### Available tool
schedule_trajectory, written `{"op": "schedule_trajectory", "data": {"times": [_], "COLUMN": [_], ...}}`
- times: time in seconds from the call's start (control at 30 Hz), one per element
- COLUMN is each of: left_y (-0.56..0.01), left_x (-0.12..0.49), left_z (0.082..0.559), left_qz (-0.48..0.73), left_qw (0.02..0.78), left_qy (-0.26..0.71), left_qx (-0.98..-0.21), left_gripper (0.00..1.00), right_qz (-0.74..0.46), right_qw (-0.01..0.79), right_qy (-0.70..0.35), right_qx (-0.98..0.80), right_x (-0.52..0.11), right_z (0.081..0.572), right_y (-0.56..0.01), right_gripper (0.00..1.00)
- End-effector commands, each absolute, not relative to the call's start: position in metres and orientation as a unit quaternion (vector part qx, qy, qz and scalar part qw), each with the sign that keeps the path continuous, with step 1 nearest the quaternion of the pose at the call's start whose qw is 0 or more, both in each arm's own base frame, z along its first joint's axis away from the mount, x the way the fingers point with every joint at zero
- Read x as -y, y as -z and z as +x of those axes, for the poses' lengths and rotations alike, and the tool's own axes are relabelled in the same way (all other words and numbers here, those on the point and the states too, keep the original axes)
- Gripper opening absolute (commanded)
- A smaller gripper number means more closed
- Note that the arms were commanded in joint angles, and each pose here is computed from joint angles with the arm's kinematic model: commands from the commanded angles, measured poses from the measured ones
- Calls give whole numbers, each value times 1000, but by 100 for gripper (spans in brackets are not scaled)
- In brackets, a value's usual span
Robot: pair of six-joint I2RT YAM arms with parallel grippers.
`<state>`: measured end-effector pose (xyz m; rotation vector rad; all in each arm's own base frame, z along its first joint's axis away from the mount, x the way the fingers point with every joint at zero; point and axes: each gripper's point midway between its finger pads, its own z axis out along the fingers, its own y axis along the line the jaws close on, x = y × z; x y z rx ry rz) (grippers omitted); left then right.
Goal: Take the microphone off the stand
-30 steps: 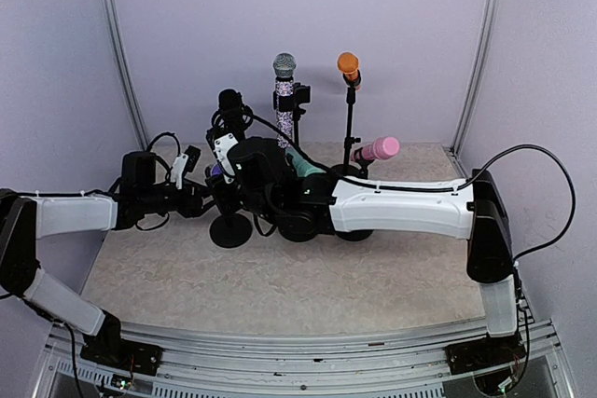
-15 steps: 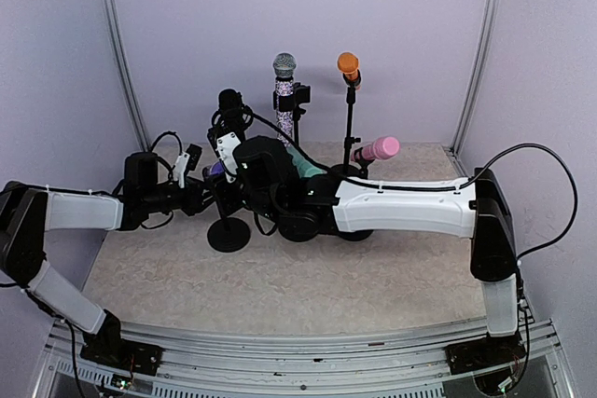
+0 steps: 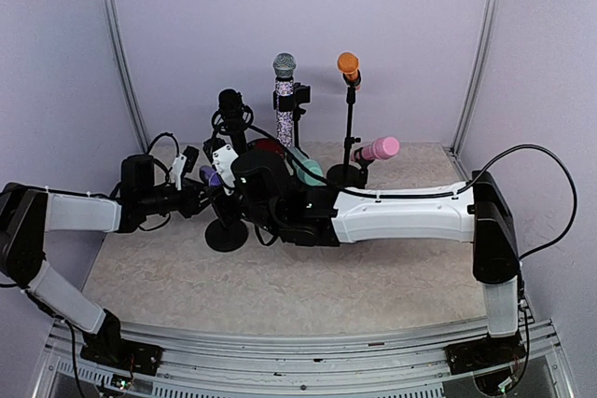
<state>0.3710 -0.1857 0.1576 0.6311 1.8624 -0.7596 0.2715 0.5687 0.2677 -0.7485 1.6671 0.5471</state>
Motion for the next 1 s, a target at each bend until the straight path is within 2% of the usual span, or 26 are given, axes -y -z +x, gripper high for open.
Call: {"op": "schedule_trajectory", "data": {"times": [0.0, 0.37, 0.97], "left_y": [-145, -139, -122], "left_x": [141, 148, 154], "left_z": [403, 411, 401], "left_qz": [170, 178, 195], "left_qw": [510, 504, 480], "left_qy": [227, 193, 127], "left_qx": [-812, -823, -846], "left_gripper": [0, 0, 0], "right_qz": [-308, -293, -277], "right_qw": [616, 634, 613], "right_qy": [-300, -288, -299], "right_qx": [-660, -655, -677], "right_x": [-560, -513, -463], "right_z": [219, 195, 170], "right_y": [-358, -390, -401], "right_gripper": [0, 0, 0]}}
